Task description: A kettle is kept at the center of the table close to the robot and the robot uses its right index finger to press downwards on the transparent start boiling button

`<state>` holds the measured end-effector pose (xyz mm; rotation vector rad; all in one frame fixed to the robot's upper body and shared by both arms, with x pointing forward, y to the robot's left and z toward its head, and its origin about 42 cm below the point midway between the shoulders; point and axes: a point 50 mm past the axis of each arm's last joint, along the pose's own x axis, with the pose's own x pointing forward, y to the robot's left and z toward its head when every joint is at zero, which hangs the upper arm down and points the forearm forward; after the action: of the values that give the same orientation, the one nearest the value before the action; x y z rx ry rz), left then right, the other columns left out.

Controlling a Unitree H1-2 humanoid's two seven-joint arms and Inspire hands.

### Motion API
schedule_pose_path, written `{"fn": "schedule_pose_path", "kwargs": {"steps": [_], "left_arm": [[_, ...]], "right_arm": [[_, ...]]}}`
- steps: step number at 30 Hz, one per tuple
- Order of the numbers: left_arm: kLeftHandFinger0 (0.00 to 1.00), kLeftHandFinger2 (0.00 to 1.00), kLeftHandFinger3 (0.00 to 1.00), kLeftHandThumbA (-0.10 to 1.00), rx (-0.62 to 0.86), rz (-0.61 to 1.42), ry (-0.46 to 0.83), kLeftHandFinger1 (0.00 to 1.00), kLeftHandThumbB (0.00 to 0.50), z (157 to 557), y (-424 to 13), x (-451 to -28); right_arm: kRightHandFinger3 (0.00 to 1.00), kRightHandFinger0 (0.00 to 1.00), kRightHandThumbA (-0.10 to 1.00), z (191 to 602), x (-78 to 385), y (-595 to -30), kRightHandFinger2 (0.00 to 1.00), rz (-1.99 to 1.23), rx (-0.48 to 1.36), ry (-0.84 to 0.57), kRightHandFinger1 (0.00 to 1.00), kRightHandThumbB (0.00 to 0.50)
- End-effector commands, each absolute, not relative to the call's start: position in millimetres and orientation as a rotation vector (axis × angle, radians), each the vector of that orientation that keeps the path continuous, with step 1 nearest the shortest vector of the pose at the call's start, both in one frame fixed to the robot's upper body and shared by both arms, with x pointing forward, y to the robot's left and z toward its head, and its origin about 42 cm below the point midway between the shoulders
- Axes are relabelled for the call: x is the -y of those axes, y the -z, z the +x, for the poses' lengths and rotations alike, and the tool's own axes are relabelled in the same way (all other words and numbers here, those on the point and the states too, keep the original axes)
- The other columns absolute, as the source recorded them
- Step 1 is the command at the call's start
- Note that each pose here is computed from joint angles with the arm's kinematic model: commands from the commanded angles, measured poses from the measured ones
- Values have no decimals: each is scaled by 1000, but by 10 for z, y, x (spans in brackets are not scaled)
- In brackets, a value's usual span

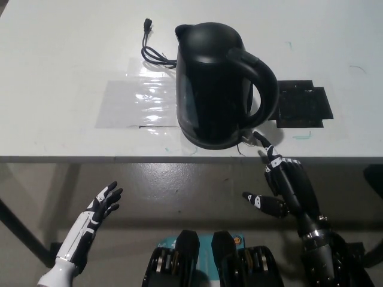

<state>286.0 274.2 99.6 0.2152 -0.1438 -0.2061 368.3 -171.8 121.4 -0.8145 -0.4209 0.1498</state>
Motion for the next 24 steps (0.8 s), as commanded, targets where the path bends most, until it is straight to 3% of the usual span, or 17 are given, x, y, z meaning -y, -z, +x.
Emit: {"fn": "schedule_pose_path", "kwargs": {"steps": [1,24], "left_arm": [[1000,1000,1000,1000,205,228,222,1000,347,2920,-1110,-2765],[1000,1000,1000,1000,214,227,220,1000,364,2930,-1155,-2762]], "right_arm": [[1000,0,1000,3832,1670,-1378,0,-855,448,-148,0,265],[1000,0,1000,3952,1604,-1343,0,-895,396,-166,0,282]]}}
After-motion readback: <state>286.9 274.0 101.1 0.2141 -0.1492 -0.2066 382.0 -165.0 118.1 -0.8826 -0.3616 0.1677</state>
